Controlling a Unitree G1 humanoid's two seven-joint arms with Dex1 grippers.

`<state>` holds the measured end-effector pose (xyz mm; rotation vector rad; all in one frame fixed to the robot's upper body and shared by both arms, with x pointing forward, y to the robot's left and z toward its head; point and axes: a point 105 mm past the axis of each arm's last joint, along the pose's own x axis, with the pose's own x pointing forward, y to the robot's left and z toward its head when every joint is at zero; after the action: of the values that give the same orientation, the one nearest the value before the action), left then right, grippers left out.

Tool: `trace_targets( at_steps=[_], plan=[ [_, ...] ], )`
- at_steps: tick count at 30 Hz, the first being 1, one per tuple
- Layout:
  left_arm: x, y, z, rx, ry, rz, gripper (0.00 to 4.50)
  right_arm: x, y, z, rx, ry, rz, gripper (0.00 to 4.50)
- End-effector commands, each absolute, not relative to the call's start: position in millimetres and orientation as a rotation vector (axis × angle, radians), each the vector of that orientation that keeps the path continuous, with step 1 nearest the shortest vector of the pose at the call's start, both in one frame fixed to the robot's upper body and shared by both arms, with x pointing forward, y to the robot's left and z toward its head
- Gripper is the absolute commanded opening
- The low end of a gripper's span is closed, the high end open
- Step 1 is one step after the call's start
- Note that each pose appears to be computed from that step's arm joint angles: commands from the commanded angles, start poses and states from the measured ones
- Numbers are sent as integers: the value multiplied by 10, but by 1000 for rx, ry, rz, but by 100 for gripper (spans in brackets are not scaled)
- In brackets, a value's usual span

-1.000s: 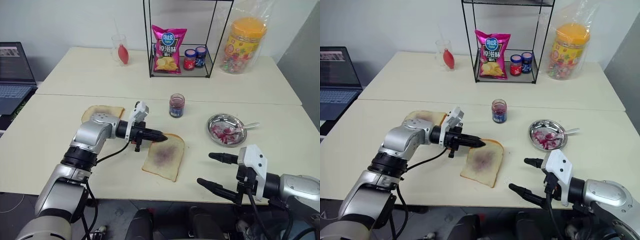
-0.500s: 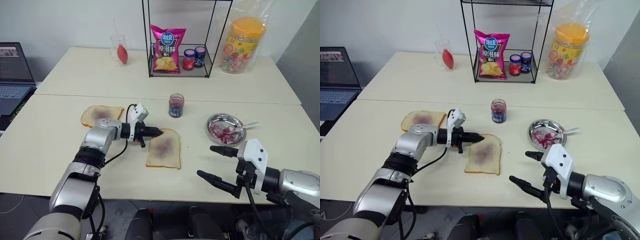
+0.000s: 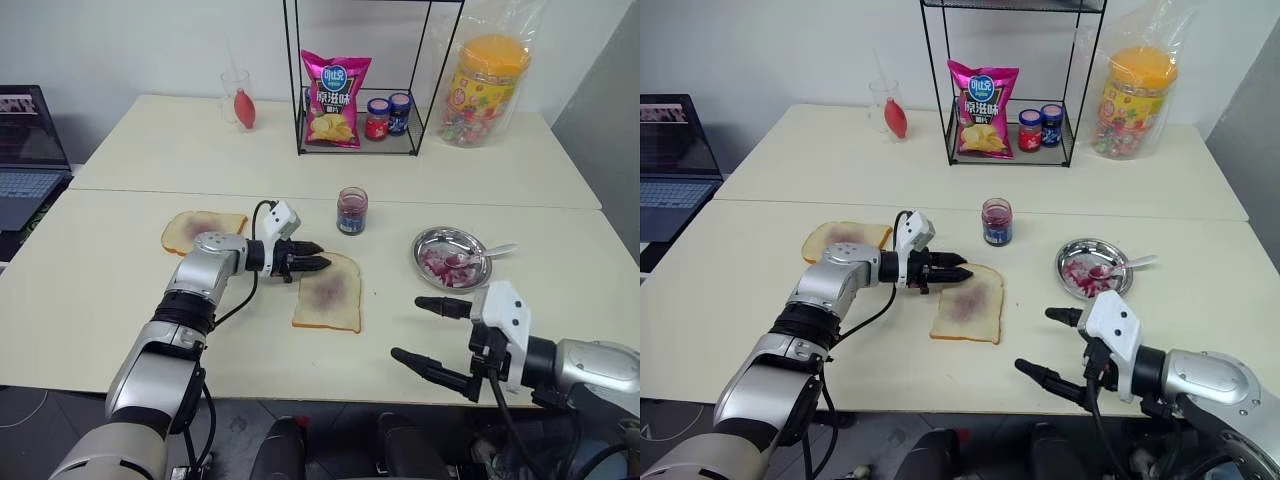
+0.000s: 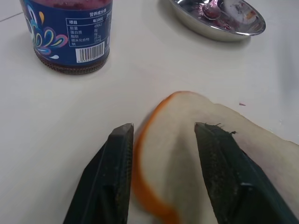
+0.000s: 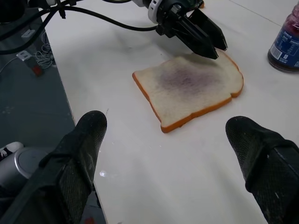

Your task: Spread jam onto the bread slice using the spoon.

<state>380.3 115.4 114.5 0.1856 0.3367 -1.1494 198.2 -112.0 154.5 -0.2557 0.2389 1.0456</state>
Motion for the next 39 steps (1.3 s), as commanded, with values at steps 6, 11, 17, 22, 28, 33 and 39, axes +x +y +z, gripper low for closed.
trace_targets(
  at_steps=[6,11,17,22,28,33,39],
  plan=[
    [4021,1534,1730,370,63,-931,293,2171,-1196,1764,-246,95,924,450],
    [3545,1406,1875,616,-25,-1146,293,2487,-1666,1904,-139,-4,595,450],
    [3020,1097,1935,633,-39,-1346,334,2677,-2206,1914,20,-60,306,450],
    [2754,873,2062,613,-73,-1436,447,2817,-2541,1793,163,-64,179,450],
    [2557,804,2009,646,-34,-1548,447,3080,-2782,1579,316,-19,90,450],
    [2537,761,1976,650,-38,-1555,447,3338,-2937,1372,415,18,41,450],
    [2523,749,1912,669,-36,-1561,447,3519,-2936,1212,548,65,68,450]
  ],
)
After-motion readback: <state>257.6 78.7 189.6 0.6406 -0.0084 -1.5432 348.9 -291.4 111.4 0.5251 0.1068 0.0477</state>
